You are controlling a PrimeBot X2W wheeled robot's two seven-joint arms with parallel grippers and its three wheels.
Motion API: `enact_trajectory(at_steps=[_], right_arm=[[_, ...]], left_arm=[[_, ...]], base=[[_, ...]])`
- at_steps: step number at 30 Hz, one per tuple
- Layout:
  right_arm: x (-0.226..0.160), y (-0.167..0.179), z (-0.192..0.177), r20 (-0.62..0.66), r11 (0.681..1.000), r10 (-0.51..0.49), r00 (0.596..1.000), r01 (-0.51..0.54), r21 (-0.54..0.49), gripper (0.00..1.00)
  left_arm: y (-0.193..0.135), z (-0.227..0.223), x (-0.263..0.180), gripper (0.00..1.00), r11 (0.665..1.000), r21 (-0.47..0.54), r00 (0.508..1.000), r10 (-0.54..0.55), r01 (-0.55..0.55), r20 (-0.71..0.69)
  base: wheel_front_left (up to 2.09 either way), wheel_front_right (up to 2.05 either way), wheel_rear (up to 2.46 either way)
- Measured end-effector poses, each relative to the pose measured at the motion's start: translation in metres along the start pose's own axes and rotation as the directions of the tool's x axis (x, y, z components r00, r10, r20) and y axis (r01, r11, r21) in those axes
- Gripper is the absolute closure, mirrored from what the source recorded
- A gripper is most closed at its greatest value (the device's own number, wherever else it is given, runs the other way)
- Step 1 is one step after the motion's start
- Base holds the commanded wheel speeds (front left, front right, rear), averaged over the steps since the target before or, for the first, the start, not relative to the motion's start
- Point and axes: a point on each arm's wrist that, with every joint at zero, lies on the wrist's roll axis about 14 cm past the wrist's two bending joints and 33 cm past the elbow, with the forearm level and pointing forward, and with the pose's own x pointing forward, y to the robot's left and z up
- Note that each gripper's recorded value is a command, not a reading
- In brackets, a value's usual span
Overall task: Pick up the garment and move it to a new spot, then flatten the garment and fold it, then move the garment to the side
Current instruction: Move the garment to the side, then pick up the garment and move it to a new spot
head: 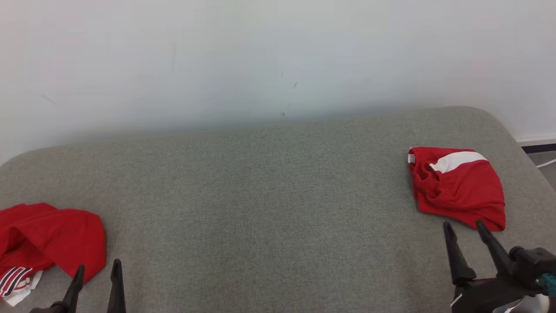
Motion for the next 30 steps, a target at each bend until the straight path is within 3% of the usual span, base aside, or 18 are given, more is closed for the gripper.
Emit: enact_trajectory(at_steps=[30], right_arm=[[-0.0006,-0.0001,0.0109,0.056,0.998,-0.047,0.997,0.049,-0.044,0.0]], left_arm=[[0.0004,0.0035,-0.001,0.0,0.997,0.08,1.0,0.005,-0.003,-0.02]], base=[[0.0,0.0,0.0]])
